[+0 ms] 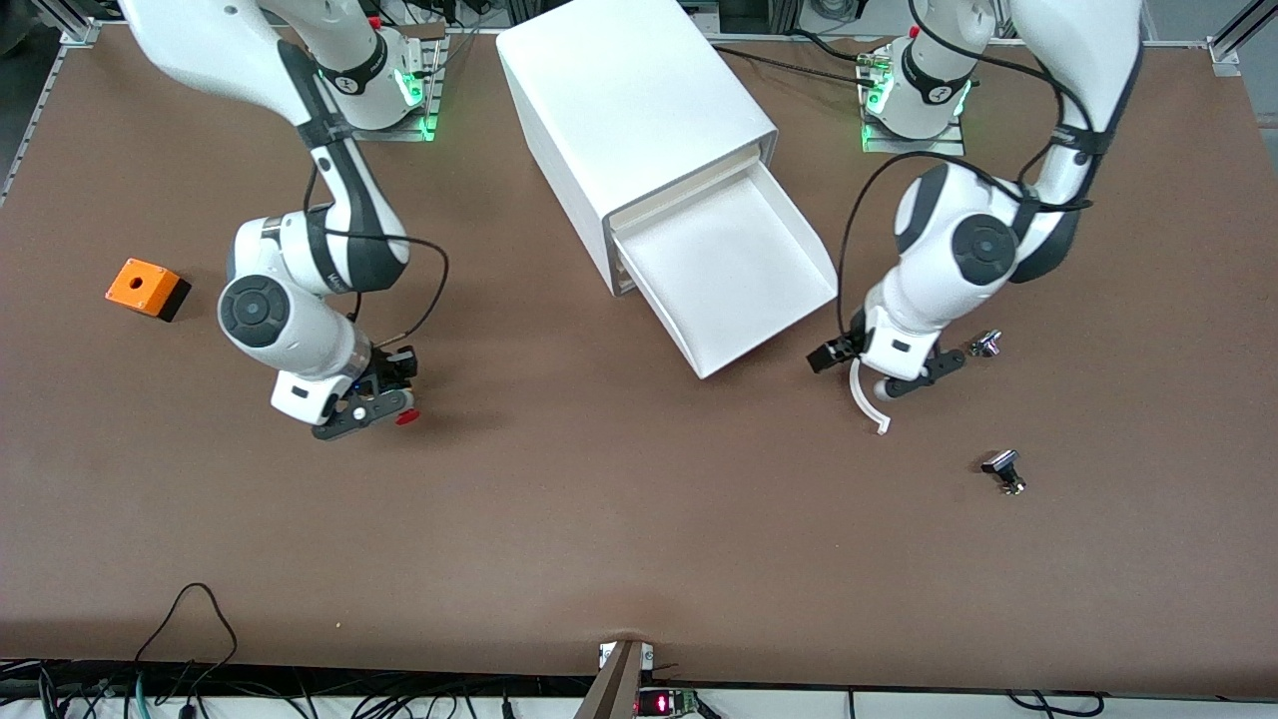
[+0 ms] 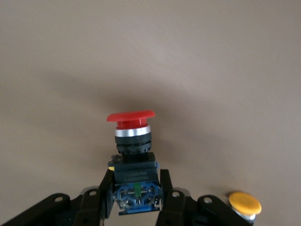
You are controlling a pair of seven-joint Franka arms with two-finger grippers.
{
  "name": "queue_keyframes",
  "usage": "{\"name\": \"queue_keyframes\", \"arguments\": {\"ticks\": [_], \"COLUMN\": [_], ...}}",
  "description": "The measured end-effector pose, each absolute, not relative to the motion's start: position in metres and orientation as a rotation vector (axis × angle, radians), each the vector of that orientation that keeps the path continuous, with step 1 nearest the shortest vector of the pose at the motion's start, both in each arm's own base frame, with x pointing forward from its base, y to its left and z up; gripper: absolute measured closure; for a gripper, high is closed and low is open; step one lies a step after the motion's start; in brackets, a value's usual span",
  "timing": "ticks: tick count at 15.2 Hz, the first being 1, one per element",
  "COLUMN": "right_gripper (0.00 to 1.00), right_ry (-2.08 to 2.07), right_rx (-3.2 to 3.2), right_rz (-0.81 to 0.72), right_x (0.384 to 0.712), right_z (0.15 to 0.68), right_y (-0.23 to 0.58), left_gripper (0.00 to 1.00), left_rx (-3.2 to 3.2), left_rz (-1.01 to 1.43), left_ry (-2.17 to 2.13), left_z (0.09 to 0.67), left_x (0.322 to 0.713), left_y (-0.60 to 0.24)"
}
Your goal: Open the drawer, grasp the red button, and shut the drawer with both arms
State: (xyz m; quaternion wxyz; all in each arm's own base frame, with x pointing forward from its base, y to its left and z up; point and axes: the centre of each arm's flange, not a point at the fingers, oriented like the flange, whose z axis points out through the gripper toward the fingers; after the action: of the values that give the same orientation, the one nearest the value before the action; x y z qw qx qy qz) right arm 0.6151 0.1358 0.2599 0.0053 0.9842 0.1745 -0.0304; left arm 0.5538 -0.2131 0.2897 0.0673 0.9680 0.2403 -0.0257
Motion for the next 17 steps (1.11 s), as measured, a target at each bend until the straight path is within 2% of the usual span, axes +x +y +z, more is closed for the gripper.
{"name": "queue_keyframes", "arguments": {"ticks": [6, 8, 12, 15, 17], "right_gripper": [0.59, 0.59, 0.33, 0.04, 0.0], "right_ry": [0.277, 0.217, 0.112, 0.084, 0.065], "right_rx": [3.094, 3.098, 3.097, 3.102, 3.102], "right_rz": [-0.221, -0.211, -0.208, -0.193, -0.224], "right_x": [0.567, 0.563, 0.568, 0.583, 0.599], "right_z": [0.2, 0.195, 0.196, 0.215, 0.241], "right_y": [0.12, 0.11, 0.079, 0.077, 0.083], "left_gripper": [0.0, 0.0, 0.0, 0.0, 0.0], "left_rx": [2.934, 2.952, 2.985, 3.005, 3.022], "left_rz": [-0.152, -0.197, -0.28, -0.334, -0.379], "left_ry": [0.69, 0.626, 0.454, 0.339, 0.271], "left_z": [0.276, 0.268, 0.263, 0.266, 0.265], "left_x": [0.517, 0.496, 0.444, 0.413, 0.393], "left_y": [-0.262, -0.282, -0.335, -0.365, -0.381]}}
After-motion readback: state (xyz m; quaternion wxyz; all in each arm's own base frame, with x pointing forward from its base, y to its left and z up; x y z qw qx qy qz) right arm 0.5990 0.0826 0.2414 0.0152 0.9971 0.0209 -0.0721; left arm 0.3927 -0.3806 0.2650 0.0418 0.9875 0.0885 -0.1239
